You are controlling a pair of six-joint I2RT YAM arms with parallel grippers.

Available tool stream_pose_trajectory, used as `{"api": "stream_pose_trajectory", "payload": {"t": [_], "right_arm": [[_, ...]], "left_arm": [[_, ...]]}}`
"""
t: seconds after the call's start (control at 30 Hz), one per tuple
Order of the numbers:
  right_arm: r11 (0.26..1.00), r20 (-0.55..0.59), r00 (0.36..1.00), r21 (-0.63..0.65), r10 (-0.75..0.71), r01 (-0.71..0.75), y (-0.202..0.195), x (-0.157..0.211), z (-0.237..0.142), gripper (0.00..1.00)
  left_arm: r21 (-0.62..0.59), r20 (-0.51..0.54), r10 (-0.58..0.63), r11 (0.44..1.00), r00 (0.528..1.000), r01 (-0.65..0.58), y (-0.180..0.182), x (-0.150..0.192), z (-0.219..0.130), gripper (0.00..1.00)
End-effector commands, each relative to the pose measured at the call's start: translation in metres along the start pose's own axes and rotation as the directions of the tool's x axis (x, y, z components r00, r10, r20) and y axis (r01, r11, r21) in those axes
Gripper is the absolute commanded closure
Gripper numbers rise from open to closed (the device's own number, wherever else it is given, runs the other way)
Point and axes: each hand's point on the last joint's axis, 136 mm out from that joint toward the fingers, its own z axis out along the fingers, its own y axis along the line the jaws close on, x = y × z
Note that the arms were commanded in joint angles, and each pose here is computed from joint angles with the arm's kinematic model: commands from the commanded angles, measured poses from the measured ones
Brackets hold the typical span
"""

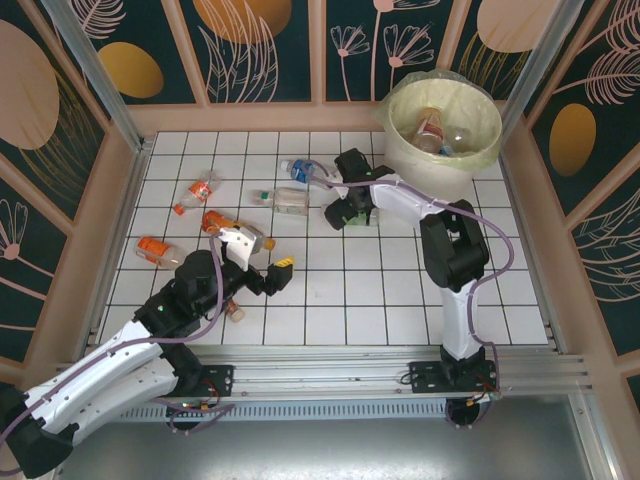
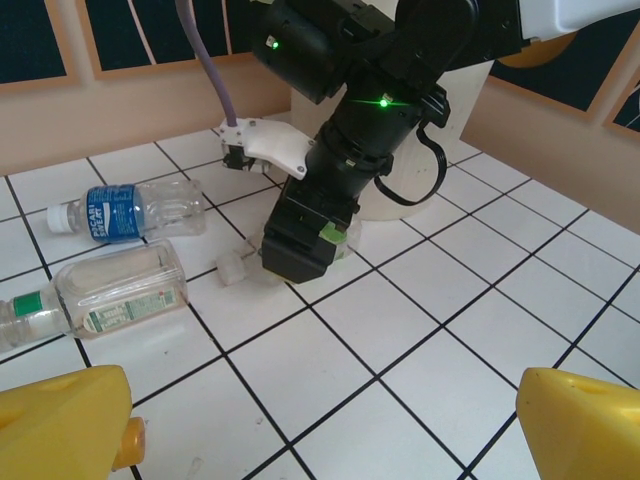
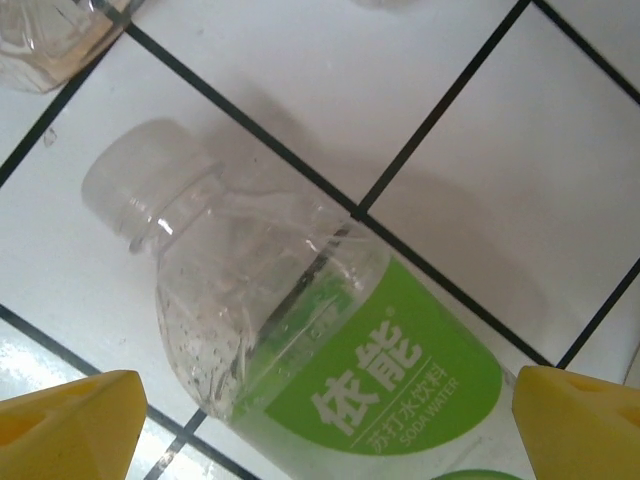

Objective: Put the plastic bottles in the bin

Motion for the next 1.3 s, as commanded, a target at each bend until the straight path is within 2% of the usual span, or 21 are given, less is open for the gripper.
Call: {"api": "stream_pose_trajectory", "payload": {"t": [0.0, 0.17, 0.37, 0.63, 0.9, 1.1, 1.27], "right_arm": [[1.000, -0.073, 0.997, -0.016, 0.014, -0.015, 0.016, 0.023, -0.015, 0.05], [1.000, -0.065, 0.998, 0.022, 0.012, -0.011, 0.017, 0.027, -0.020, 0.06], [0.999, -0.056, 0.998, 0.043, 0.008, -0.005, 0.010, 0.017, -0.015, 0.16], [0.998, -0.066, 0.998, 0.053, 0.019, -0.016, -0.002, 0.009, 0.000, 0.18], [1.000, -0.117, 0.993, -0.009, 0.015, -0.016, 0.008, 0.020, 0.020, 0.24], [0.998, -0.155, 0.988, -0.050, 0.017, -0.025, 0.017, 0.032, 0.033, 0.27], [0.998, -0.163, 0.986, -0.060, 0.017, -0.027, 0.019, 0.036, 0.038, 0.34]], "left_arm": [[0.025, 0.029, 0.005, 1.000, 1.000, -0.005, -0.006, -0.013, -0.005, 0.01], [0.026, 0.035, 0.005, 1.000, 0.999, -0.006, -0.006, -0.014, -0.007, 0.01], [0.028, 0.036, 0.004, 1.000, 0.999, -0.005, -0.007, -0.014, -0.007, 0.02], [0.024, 0.043, 0.004, 1.000, 0.999, -0.005, -0.006, -0.016, -0.009, 0.01], [0.030, 0.040, 0.007, 1.000, 0.999, -0.008, -0.007, -0.015, -0.009, 0.02], [0.079, 0.042, 0.023, 0.997, 0.999, -0.026, -0.015, -0.015, -0.010, 0.01], [0.081, 0.034, 0.027, 0.996, 0.999, -0.030, -0.016, -0.013, -0.009, 0.01]]}}
